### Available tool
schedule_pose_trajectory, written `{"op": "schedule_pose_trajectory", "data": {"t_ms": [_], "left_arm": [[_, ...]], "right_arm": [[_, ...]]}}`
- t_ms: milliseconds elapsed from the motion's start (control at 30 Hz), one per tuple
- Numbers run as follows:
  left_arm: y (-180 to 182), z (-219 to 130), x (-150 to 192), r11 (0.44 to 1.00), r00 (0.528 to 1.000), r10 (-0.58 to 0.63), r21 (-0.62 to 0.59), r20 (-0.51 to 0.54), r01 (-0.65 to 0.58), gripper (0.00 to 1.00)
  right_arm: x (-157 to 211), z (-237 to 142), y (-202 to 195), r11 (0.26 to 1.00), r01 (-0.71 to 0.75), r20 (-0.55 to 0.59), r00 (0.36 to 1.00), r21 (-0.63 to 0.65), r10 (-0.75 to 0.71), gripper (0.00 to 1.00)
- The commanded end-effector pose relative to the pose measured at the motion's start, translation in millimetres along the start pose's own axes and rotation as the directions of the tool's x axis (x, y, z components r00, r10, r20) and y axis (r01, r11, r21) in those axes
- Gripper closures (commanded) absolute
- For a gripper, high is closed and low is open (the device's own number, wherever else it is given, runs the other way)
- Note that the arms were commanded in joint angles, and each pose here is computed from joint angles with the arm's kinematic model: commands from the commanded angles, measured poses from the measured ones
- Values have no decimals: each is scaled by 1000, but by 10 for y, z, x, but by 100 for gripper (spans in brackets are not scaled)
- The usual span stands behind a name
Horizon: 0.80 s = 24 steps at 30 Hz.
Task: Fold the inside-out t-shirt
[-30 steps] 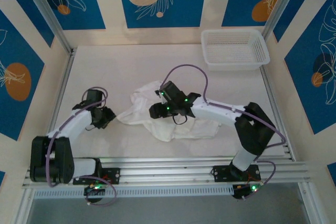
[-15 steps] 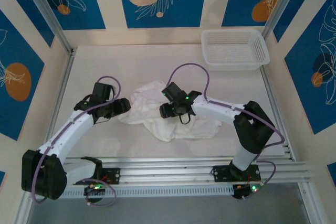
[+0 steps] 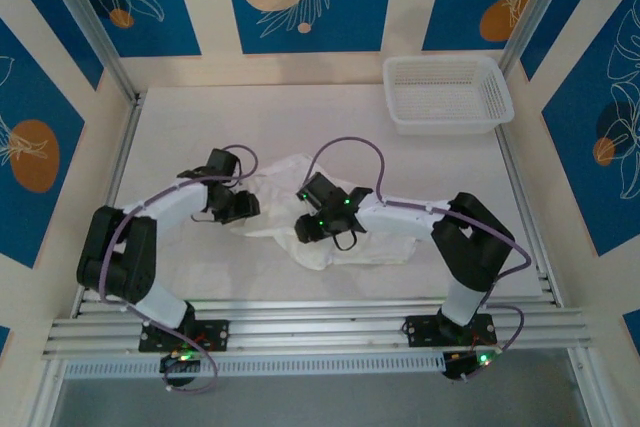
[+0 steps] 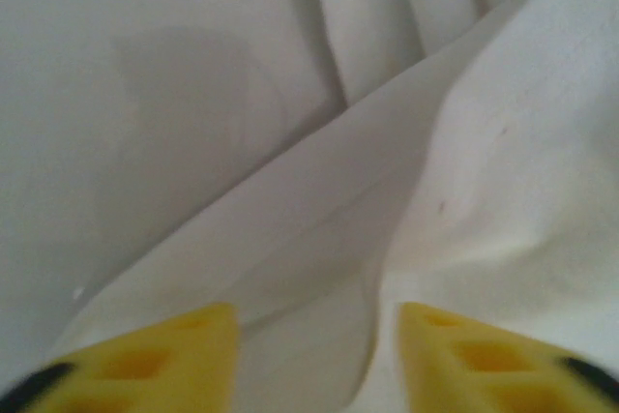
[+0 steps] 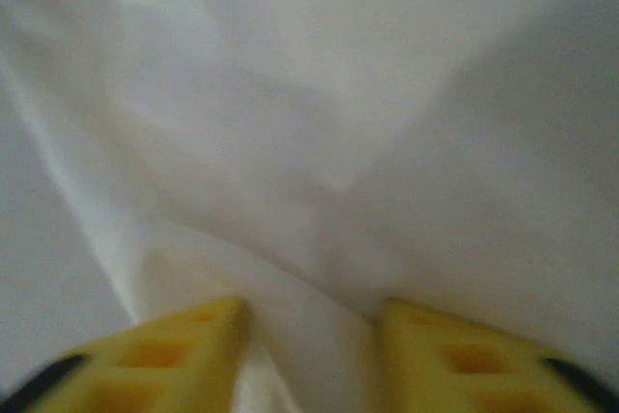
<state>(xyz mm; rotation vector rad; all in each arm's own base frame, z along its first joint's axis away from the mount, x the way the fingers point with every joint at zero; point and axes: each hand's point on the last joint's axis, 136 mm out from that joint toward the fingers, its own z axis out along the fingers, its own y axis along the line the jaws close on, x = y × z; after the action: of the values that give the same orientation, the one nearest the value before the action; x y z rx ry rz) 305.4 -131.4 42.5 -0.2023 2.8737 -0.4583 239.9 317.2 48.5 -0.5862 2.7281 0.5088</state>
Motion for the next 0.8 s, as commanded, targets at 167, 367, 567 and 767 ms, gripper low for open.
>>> {"op": "schedule_pose_trajectory", "data": {"t_ms": [167,367,567,767], "left_arm": [[-2,-270,-367,987,981,-148,73,125,140,100],[-17,-250,-364,976,975,-199,116,103,186,100],[111,-241,-416,971,968,-224,109,116,212,60],[254,-856,-540,971,933,-237,89,269,221,51]], "right_arm": [[282,-171,-795,986,-46,-36,998,162,52,92],[321,-386,-629,998,69,-10,998,0,-69,81],[-7,-933,-295,986,164,173,973,-42,-154,60],[-424,-1285,481,890,455,427,808,-12,-407,52]]}}
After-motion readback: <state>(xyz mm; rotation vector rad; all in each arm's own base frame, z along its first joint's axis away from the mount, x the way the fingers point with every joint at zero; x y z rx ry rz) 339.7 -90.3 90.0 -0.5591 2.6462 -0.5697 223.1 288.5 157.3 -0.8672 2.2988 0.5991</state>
